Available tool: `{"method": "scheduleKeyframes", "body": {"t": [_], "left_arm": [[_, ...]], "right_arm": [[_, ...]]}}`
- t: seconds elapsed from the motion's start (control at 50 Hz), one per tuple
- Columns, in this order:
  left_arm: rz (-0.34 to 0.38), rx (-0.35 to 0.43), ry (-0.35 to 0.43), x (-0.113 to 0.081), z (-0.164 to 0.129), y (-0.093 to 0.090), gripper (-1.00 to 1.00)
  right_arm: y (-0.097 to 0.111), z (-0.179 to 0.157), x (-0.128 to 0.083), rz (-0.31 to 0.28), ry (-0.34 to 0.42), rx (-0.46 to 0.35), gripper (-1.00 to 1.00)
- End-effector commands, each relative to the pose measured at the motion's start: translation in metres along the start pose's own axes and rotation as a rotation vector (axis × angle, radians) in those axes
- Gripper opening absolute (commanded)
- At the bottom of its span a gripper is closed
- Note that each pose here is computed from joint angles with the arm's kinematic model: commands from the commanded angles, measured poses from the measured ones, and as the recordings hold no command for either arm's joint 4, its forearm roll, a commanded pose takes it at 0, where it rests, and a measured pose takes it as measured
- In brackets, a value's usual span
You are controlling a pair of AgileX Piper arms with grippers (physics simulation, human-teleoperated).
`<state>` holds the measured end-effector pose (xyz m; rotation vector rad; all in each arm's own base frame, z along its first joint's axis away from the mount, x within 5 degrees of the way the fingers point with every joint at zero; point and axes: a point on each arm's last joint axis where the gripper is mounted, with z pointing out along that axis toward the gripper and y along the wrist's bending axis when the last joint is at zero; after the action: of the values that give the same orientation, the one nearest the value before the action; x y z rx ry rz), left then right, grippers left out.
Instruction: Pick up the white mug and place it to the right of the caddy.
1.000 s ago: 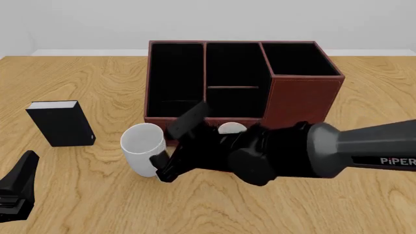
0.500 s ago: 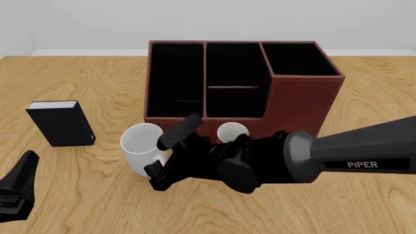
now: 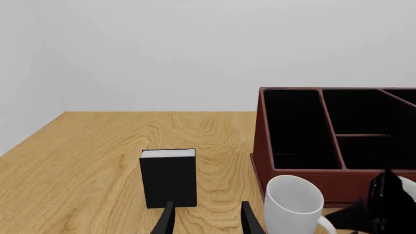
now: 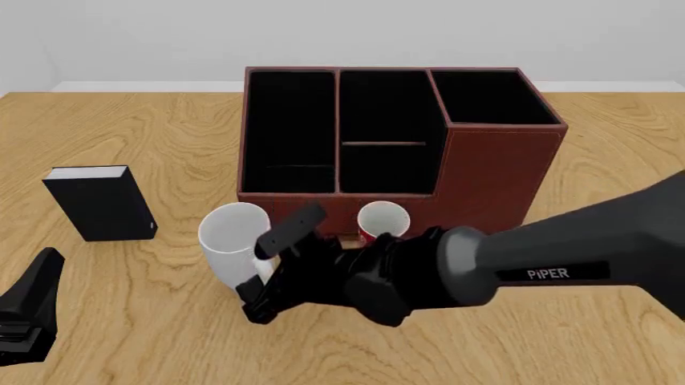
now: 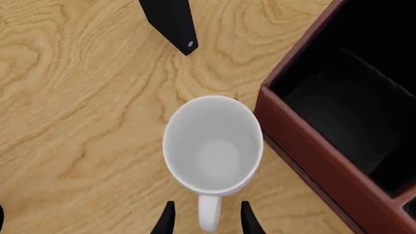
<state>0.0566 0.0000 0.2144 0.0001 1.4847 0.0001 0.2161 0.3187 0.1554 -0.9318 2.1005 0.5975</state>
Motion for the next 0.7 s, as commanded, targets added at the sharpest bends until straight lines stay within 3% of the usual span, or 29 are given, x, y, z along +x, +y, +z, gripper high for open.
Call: {"method": "scheduleKeyframes", "body": {"t": [0.02,0.24,0.26,0.7], "left_arm": [[0.0,0.0,0.0,0.0,0.0,0.0,1.0],[0.0,0.0,0.0,0.0,0.0,0.0,1.0],[0.0,0.0,0.0,0.0,0.0,0.0,1.0],[0.0,0.0,0.0,0.0,0.0,0.0,1.0]], "right_arm": [[-0.0043,0.0082,0.0093,0.007,0.022,0.009,1.0],[-0.0111,0.0045,0.0122,0.008,0.017,0.022,1.0],[-0.0097,0.0039,0.0114,0.003,0.015,0.019,-1.0],[-0.0087,-0.0001,0.0076,-0.038,-0.003,0.016,-1.0]]}}
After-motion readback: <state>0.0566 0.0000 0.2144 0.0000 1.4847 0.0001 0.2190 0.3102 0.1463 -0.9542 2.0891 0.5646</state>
